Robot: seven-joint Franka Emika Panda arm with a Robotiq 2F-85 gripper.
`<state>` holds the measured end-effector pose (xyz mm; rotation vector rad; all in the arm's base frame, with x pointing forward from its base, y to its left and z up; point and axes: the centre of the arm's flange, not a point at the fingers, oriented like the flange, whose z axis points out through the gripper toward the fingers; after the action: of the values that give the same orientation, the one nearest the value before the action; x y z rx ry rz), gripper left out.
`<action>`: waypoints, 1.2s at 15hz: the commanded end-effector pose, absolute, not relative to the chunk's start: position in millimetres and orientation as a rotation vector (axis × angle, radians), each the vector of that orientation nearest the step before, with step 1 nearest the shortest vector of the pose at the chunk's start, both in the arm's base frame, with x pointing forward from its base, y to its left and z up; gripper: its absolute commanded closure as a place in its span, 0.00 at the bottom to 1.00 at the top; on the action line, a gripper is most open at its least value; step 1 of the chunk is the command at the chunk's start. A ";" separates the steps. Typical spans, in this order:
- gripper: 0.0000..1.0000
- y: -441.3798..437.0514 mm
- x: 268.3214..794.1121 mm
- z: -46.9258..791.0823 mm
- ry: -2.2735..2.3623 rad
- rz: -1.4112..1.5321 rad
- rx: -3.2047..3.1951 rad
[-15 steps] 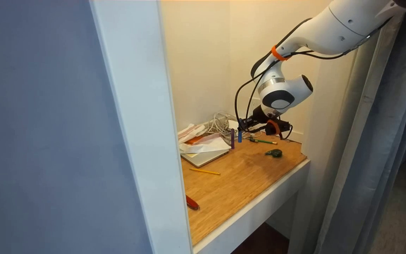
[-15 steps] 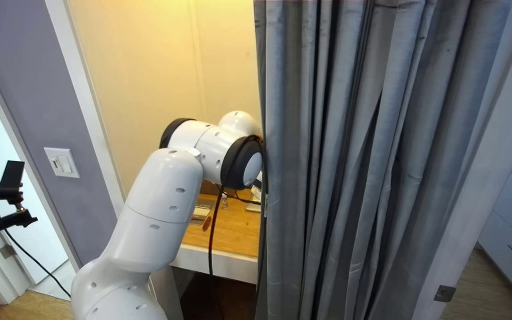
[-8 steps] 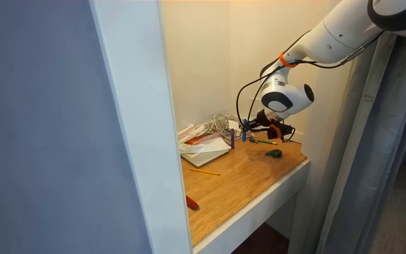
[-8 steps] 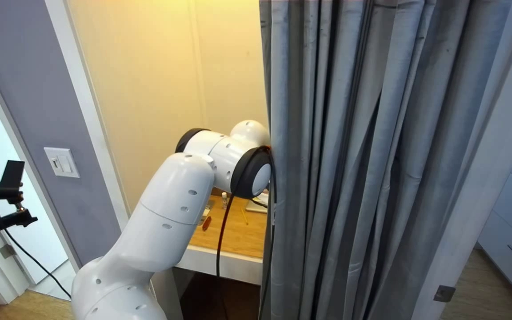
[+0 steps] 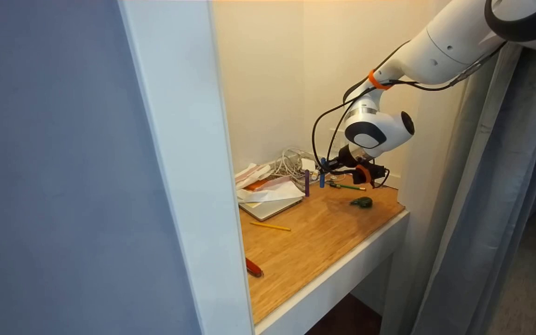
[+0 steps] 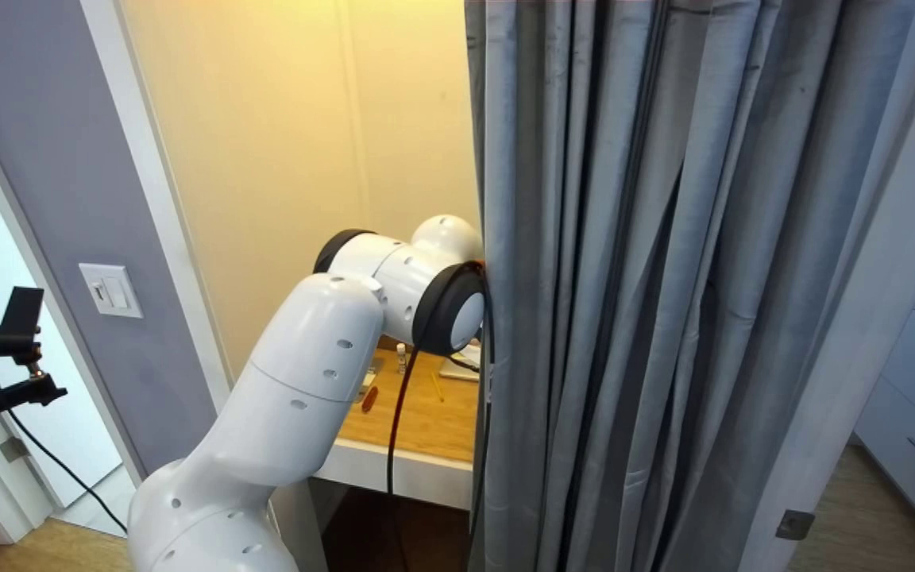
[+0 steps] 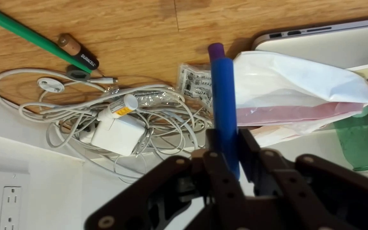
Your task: Move the purple and blue marker to the right and place them in an upright position
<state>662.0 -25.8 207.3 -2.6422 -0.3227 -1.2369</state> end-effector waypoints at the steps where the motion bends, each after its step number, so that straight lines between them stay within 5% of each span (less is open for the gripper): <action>1: 0.95 -20.1 666.8 193.1 -0.338 -1.245 -2.634; 18: 0.95 -15.7 691.9 137.0 -0.414 -1.407 -2.571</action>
<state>685.3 -22.4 148.3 -2.5723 -0.4005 -1.3629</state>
